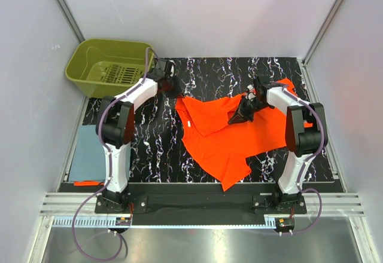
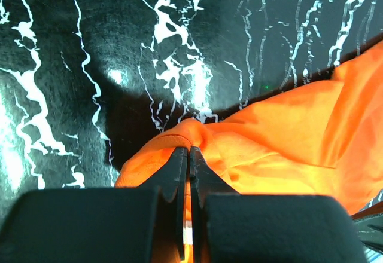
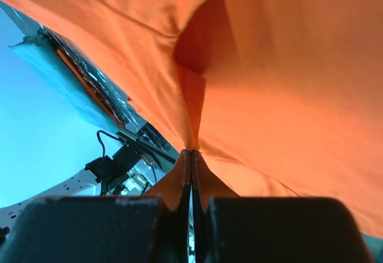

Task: Fold and stack the t-shirts
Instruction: Fold the tshirt

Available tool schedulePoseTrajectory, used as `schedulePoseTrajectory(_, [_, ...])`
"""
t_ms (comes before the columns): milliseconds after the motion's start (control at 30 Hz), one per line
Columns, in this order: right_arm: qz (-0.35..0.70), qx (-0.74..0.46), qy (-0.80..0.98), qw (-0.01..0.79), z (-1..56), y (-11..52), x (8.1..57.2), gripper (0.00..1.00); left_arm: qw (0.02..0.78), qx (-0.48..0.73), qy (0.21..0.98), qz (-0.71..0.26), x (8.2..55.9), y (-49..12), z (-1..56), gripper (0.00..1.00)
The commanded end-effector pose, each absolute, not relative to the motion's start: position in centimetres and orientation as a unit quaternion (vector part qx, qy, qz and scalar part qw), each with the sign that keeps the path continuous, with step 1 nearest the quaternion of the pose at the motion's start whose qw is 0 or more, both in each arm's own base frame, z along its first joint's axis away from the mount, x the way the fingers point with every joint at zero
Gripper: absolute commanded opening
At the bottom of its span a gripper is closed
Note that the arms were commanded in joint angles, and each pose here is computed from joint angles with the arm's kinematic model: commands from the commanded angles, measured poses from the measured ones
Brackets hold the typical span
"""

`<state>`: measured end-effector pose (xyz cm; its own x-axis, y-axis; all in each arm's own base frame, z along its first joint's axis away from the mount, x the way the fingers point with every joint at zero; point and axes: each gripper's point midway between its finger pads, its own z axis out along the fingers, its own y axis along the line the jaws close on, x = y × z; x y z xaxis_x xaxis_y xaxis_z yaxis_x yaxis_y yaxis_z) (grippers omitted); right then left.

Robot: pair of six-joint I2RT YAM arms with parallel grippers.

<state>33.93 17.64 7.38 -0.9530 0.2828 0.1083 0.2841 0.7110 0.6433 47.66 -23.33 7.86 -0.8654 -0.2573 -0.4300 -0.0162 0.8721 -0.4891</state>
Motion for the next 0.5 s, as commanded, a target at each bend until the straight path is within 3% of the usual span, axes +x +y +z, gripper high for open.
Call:
schedulePoseTrajectory(0, [-0.358, -0.143, -0.923, 0.013, 9.0, 17.3, 32.1, 0.0, 0.289, -0.06, 0.922, -0.251, 47.8, -22.7, 11.2, 0.0])
schedulePoseTrajectory(367, [-0.338, -0.134, -0.931, 0.022, 8.0, 16.5, 31.2, 0.0, 0.249, -0.057, 0.93, -0.265, 44.3, -22.8, 9.7, 0.05])
schedulePoseTrajectory(467, [-0.323, -0.138, -0.936, 0.031, 6.7, 15.9, 30.7, 0.0, 0.246, -0.048, 0.931, -0.264, 42.8, -22.8, 9.8, 0.16])
